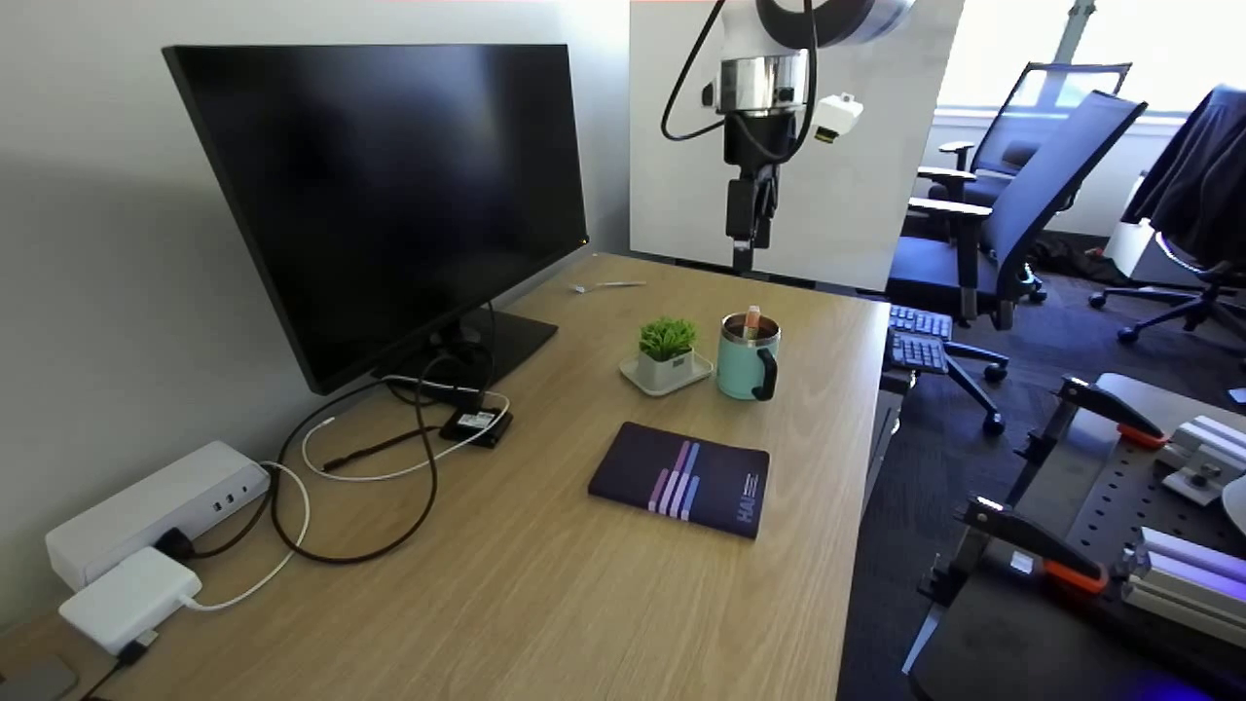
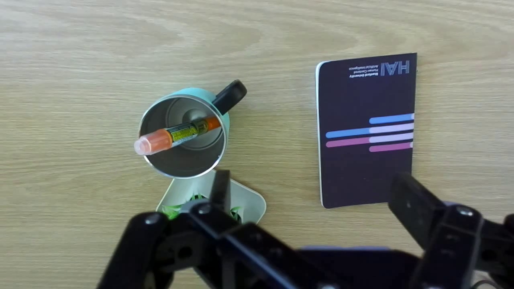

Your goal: Pick up the orange marker and put it in the blue cup

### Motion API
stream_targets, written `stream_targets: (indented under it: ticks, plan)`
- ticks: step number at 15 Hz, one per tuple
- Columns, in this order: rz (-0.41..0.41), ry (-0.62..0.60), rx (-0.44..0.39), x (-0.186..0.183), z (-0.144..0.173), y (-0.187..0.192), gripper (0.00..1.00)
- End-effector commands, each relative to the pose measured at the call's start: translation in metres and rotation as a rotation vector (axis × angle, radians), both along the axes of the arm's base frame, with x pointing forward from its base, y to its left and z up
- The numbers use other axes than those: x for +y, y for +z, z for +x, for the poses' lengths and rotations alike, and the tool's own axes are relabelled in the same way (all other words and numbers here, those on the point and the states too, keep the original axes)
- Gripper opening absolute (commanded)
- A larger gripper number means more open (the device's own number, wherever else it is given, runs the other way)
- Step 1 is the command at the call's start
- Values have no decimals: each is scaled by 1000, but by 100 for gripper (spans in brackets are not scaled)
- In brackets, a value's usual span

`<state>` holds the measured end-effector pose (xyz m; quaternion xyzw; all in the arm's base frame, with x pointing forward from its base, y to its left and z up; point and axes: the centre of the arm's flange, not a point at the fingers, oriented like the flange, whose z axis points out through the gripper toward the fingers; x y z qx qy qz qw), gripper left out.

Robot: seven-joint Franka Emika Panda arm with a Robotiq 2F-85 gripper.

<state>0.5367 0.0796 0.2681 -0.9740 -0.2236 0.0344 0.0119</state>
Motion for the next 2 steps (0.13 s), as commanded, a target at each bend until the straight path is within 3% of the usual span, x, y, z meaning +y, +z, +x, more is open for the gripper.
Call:
stream_targets:
  ticks: [1, 2]
  plan:
    - [0, 0, 0, 0, 0, 0, 100]
    - [0, 0, 0, 0, 0, 0, 100]
